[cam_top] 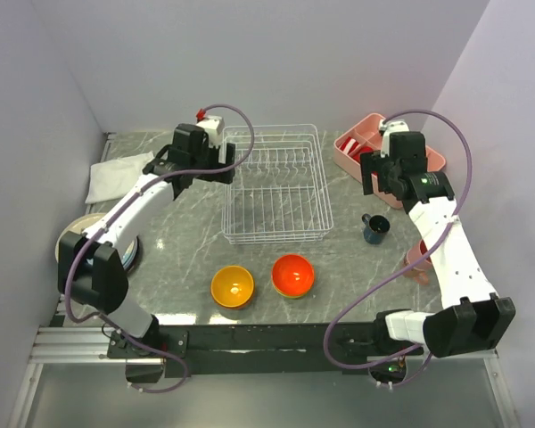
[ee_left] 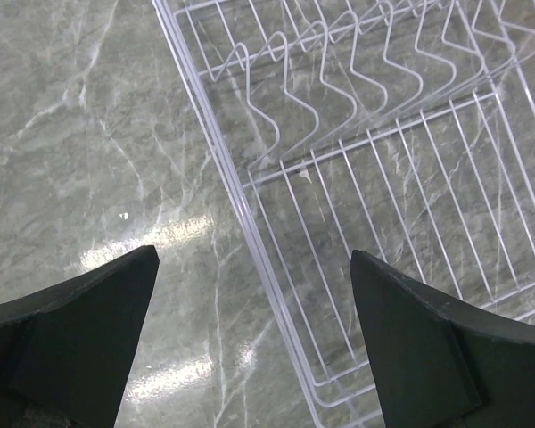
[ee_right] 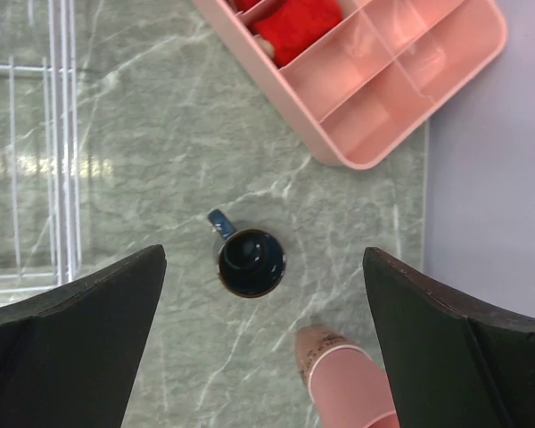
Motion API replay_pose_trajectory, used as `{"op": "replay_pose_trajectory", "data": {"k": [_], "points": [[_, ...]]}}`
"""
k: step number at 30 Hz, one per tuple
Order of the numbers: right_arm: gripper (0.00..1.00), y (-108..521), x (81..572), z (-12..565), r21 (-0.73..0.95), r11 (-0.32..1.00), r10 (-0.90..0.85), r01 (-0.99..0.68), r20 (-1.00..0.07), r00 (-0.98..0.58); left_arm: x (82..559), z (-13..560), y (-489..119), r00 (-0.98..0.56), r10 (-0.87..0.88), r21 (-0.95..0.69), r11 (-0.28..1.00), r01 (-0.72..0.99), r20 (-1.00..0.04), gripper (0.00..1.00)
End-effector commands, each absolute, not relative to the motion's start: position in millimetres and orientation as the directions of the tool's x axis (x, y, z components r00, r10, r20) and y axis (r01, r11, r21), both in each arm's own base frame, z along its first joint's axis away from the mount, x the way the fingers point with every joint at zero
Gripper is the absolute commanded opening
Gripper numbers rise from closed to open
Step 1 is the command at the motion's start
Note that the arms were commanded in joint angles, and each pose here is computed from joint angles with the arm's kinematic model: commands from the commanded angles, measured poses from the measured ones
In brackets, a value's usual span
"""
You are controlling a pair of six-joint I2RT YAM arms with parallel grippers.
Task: Load the mixed dishes into the dish rack
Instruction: Adjust the dish rack at the center of the board.
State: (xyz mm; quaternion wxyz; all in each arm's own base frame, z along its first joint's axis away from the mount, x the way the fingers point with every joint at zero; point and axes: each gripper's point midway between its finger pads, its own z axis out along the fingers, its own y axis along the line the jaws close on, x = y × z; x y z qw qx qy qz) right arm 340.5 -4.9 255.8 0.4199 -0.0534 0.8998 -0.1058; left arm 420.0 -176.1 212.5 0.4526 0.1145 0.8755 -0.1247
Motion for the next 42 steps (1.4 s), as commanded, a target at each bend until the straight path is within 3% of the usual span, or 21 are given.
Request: {"op": "replay_pose_trajectory", "data": {"k": [1,6,12,16,20,22,33,36,42], "points": [[1.00,2.9,335.4,260.5,-0.188,0.982,-0.164,-0.028,-0.764,-0.624,430.1,216.3,-177.5,-0.555,0.084,-0.108,0.947,0.304,-0.828,0.97],[0.96,6.0,341.9,252.2,-0.223,0.969,-0.237,-0.105,-0.729,-0.642,428.4,200.6,-181.4,-0.584,0.103,-0.113,0.940,0.321,-0.805,0.89],[1.00,51.7,377.1,267.5,-0.021,0.979,-0.149,-0.201,-0.747,-0.648,431.9,188.6,-177.8,-0.598,0.111,-0.096,0.948,0.303,-0.794,0.85],[0.89,61.6,413.9,261.5,0.018,0.980,-0.124,-0.199,-0.729,-0.673,437.1,185.4,-183.3,-0.603,0.121,-0.102,0.941,0.322,-0.788,0.82],[0.74,79.4,420.9,245.6,0.090,0.960,-0.133,-0.266,-0.687,-0.714,444.0,182.2,-188.9,-0.607,0.118,-0.114,0.937,0.329,-0.786,0.71],[0.67,95.0,416.0,238.2,0.155,0.938,-0.133,-0.311,-0.666,-0.734,446.7,173.1,-188.7,-0.623,0.112,-0.116,0.942,0.314,-0.774,0.70],[0.65,129.2,415.6,177.8,0.204,0.925,-0.165,-0.321,-0.545,-0.822,443.3,138.1,-182.8,-0.685,0.135,-0.094,0.953,0.287,-0.716,0.50],[0.61,127.2,417.8,157.7,0.206,0.938,-0.142,-0.278,-0.504,-0.852,439.6,131.9,-181.5,-0.694,0.134,-0.096,0.954,0.283,-0.707,0.50],[0.52,124.8,426.1,138.0,0.200,0.955,-0.103,-0.221,-0.474,-0.874,436.1,127.3,-179.6,-0.701,0.150,-0.086,0.953,0.290,-0.697,0.35]]}}
